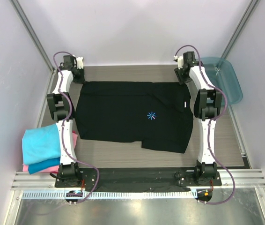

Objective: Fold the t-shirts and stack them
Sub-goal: Fold the tshirt

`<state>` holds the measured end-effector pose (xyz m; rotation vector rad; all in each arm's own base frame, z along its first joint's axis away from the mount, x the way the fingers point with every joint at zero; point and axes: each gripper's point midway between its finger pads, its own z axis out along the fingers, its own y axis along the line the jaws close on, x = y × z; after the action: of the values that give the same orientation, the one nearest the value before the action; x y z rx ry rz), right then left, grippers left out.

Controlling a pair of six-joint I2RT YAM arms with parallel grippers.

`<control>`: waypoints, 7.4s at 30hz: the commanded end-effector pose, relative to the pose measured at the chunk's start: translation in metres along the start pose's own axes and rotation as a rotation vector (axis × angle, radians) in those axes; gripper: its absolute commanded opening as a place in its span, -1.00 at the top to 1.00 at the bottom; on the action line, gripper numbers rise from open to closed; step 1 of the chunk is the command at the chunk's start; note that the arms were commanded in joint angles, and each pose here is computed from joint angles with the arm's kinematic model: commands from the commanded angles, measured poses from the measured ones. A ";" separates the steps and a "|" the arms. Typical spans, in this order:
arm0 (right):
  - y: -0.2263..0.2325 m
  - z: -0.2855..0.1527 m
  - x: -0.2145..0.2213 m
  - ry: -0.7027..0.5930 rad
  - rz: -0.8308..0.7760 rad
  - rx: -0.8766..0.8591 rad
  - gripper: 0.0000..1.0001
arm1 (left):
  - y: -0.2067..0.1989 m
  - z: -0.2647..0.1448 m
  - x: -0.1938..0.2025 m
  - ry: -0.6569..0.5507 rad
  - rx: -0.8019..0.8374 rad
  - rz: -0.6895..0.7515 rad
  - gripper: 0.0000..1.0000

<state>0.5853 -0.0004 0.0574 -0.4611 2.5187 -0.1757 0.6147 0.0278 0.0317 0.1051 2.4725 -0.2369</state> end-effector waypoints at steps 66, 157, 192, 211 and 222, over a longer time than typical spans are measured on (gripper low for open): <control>-0.021 -0.509 -0.018 -1.020 -0.220 0.259 0.97 | -0.118 -0.492 -0.113 -0.856 -0.084 0.282 0.99; -0.067 0.064 -0.098 -0.518 -0.075 0.210 0.97 | 0.018 -0.011 -0.114 -0.431 -0.474 0.204 0.50; 0.120 -0.200 0.107 -0.262 -0.479 -0.457 -0.18 | -0.131 -0.152 0.057 0.037 0.045 0.222 0.35; 0.188 -0.250 0.255 -0.240 -1.050 -0.524 -0.17 | -0.118 -0.198 0.176 0.349 0.013 0.276 0.29; 0.185 -0.252 0.240 -0.268 -1.003 -0.484 -0.18 | -0.075 -0.221 0.240 0.560 -0.084 0.192 0.17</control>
<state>0.1943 0.0874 0.0886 -1.8161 1.8749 0.1576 0.2890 -0.0064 0.0630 0.4263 2.9762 -0.0384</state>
